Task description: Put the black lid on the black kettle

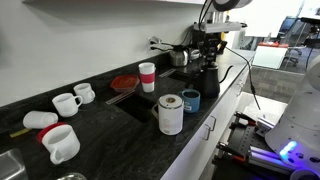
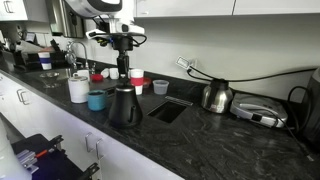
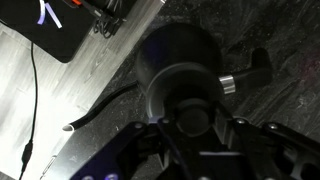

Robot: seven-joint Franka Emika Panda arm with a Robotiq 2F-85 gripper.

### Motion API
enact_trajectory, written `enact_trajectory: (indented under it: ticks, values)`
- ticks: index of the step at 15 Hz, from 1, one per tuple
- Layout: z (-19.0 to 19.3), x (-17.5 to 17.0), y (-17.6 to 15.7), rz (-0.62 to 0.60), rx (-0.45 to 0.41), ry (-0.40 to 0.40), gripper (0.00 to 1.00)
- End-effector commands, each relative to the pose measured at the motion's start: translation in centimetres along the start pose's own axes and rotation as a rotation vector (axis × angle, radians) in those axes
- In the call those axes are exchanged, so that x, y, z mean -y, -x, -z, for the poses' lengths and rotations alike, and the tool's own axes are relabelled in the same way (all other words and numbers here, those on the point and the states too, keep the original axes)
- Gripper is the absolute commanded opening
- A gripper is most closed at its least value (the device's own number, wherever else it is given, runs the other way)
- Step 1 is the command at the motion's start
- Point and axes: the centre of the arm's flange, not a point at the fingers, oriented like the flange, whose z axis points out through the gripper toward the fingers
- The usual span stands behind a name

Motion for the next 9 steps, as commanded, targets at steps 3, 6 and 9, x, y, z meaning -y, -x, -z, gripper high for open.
enact_trajectory:
  ticks: [3, 6, 9]
  values:
    - [-0.1, 0.1, -0.9, -0.018, 0.012, -0.023, 0.74]
    - [0.4, 0.1, -0.7, 0.000, 0.011, -0.034, 0.95]
    - [2.1, -0.2, -0.4, 0.035, 0.001, -0.048, 1.00]
